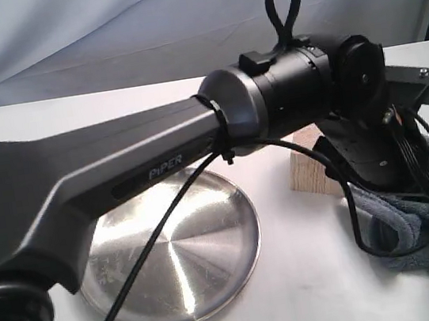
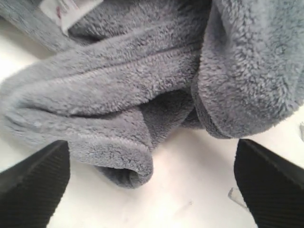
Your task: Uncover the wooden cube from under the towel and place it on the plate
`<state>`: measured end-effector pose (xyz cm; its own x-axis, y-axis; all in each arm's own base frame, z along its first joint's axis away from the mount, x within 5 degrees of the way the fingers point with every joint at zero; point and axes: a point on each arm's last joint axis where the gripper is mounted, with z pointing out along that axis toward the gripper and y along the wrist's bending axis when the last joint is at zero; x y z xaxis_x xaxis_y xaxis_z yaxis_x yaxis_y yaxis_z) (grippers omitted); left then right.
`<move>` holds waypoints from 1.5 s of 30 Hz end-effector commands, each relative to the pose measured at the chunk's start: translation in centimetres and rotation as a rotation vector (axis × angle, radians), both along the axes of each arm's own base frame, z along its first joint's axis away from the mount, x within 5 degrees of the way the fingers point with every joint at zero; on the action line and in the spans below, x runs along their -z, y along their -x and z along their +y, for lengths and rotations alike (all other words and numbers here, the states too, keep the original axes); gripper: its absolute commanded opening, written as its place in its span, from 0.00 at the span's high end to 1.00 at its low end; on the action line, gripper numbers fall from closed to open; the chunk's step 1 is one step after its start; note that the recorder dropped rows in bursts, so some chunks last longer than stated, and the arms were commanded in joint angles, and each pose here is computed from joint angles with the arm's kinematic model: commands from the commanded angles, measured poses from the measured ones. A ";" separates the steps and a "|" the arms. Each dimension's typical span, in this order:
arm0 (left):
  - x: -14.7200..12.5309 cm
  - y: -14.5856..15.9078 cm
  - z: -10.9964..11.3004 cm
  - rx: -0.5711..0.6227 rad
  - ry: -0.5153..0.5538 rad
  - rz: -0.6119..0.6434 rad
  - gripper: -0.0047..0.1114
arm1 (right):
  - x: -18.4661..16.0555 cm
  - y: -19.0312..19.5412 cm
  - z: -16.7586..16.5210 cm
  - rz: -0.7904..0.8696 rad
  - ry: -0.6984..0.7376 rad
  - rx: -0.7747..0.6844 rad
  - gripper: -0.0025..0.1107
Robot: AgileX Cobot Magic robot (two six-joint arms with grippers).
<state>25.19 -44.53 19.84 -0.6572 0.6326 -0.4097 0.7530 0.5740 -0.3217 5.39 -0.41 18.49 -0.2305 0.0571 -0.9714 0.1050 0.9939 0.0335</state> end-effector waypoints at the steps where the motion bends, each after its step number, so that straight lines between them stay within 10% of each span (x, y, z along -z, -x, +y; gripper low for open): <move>1: -3.4 -0.6 1.2 0.018 -0.038 -0.190 0.20 | 0.1 0.0 0.0 0.000 0.001 -0.003 0.98; 11: -3.9 -5.2 4.0 -0.354 -0.101 -0.303 0.20 | 0.1 0.0 0.0 0.000 0.001 -0.003 0.98; 19: -2.8 -8.4 7.9 -0.405 -0.250 -0.241 0.39 | 0.1 0.0 0.0 0.000 0.001 -0.003 0.98; 25: -2.5 -8.5 9.3 -0.428 -0.335 -0.164 0.30 | 0.1 0.0 0.0 0.000 0.001 -0.003 0.98; 34: -2.4 -7.0 7.0 -0.449 -0.200 -0.007 0.21 | 0.1 0.0 0.0 0.000 0.001 -0.003 0.98; 45: -1.9 -6.5 2.3 -0.320 -0.208 -0.226 0.21 | 0.1 0.0 0.0 0.000 0.001 -0.003 0.98</move>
